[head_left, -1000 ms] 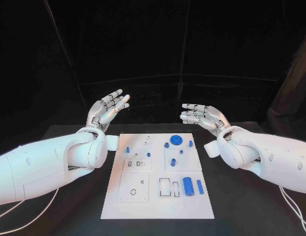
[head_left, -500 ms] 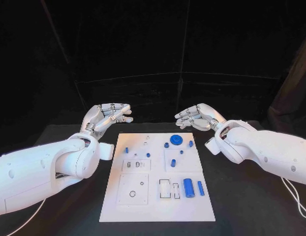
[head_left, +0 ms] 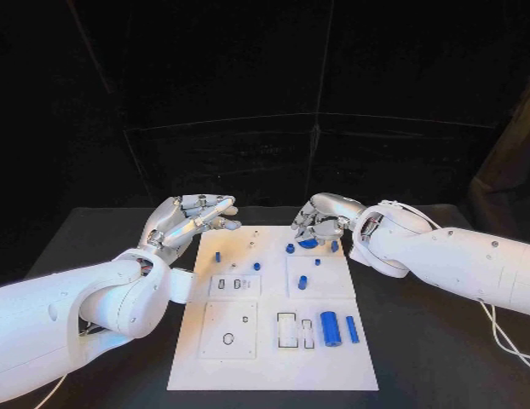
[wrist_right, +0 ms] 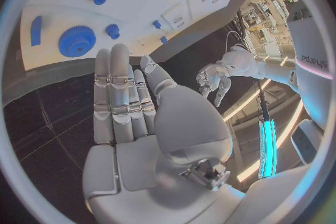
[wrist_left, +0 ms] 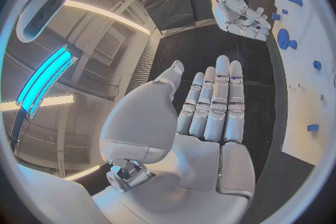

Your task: Assemble the parts on the task board

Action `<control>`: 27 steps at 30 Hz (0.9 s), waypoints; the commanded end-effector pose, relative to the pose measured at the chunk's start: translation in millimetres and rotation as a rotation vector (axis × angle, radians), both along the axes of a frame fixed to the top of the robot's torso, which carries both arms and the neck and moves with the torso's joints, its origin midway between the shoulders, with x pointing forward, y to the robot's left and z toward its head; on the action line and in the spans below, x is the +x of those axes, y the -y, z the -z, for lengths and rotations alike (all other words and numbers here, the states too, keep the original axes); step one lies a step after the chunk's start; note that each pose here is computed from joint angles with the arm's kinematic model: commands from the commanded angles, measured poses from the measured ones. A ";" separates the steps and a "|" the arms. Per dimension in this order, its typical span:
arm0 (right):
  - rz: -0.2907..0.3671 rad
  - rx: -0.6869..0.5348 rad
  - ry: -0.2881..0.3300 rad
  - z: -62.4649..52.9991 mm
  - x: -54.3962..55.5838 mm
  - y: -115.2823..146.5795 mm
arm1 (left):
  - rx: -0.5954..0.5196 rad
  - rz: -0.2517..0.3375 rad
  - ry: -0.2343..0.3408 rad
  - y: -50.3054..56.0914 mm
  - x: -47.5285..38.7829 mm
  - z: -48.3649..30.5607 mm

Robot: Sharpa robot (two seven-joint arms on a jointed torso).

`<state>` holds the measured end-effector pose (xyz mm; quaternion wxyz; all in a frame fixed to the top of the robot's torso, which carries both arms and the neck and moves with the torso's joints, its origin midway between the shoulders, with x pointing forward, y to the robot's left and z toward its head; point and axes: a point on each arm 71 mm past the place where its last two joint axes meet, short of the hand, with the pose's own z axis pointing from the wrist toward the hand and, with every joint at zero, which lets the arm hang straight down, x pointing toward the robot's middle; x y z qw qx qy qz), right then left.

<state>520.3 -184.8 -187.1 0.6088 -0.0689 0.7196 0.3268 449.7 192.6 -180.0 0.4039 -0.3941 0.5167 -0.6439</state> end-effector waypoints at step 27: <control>-0.023 -0.331 0.051 -2.4 9.1 -25.1 | -0.035 0.011 -0.071 -2.4 1.0 3.1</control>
